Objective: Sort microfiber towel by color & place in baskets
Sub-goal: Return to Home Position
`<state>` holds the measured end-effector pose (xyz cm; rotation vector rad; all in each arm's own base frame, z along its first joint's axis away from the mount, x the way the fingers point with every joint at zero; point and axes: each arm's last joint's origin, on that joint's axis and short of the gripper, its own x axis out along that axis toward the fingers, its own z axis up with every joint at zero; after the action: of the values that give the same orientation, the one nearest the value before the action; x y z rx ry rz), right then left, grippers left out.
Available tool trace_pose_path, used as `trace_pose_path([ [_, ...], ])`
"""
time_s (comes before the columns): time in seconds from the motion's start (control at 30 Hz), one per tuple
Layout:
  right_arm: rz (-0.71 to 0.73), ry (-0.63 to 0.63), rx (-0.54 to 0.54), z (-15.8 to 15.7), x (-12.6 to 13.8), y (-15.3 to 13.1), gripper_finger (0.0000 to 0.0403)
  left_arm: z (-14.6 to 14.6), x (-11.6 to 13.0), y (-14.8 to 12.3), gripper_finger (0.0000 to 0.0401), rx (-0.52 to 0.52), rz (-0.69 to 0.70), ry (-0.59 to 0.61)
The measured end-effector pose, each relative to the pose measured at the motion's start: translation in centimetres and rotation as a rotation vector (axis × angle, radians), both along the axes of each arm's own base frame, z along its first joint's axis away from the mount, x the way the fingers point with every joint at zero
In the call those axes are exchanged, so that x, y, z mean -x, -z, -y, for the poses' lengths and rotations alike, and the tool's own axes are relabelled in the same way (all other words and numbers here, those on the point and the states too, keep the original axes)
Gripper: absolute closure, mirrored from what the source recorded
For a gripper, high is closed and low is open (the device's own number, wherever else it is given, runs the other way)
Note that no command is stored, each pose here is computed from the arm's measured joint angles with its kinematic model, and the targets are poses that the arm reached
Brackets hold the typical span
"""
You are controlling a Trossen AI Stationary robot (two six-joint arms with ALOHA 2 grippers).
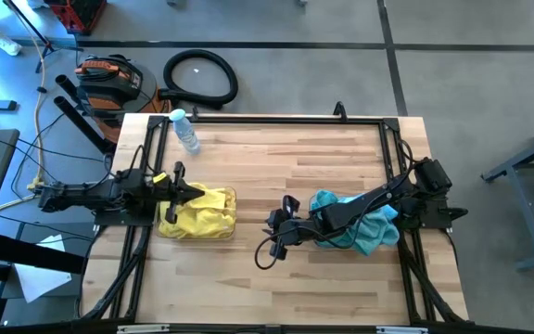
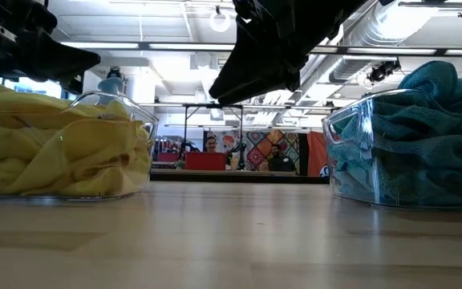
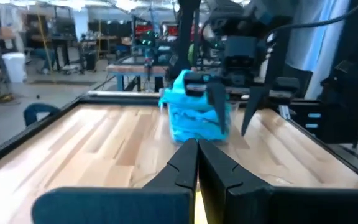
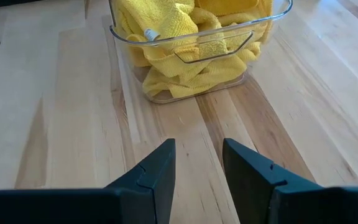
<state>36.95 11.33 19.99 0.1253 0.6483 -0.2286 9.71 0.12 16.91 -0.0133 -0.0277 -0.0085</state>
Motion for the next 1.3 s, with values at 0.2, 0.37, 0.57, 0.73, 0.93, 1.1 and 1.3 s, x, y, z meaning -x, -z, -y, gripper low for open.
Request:
trace_pose_path([
  [0.2, 0.0, -0.004, 0.065, 0.1, 0.0, 0.0, 0.0289, -0.2, -0.1, 0.2, 0.0401, 0.061, -0.027, -0.057],
  [0.37, -0.017, -0.054, 0.125, 0.1, 0.0, 0.0, 0.038, -0.2, -0.2, 0.3, 0.0401, 0.062, -0.033, -0.059],
  [0.57, -0.055, -0.124, 0.111, 1.4, -0.3, 0.0, 0.0398, -0.2, -0.2, 0.3, 0.0401, 0.062, -0.033, -0.059],
  [0.73, -0.107, -0.11, 0.096, 2.8, 0.1, -0.3, 0.04, -0.2, -0.2, 0.3, 0.0401, 0.063, -0.033, -0.06],
  [0.93, -0.139, -0.104, 0.137, 3.4, 1.7, -2.5, 0.0402, -0.2, -0.2, 0.3, 0.0401, 0.063, -0.033, -0.062],
  [1.1, -0.115, -0.11, 0.144, 3.9, 3.3, -3.8, 0.0402, -0.2, -0.2, 0.3, 0.0401, 0.063, -0.033, -0.062],
  [1.3, 0.065, -0.075, 0.076, 5.2, 8.1, -2.7, 0.0402, -0.2, -0.2, 0.3, 0.0401, 0.063, -0.033, -0.062],
])
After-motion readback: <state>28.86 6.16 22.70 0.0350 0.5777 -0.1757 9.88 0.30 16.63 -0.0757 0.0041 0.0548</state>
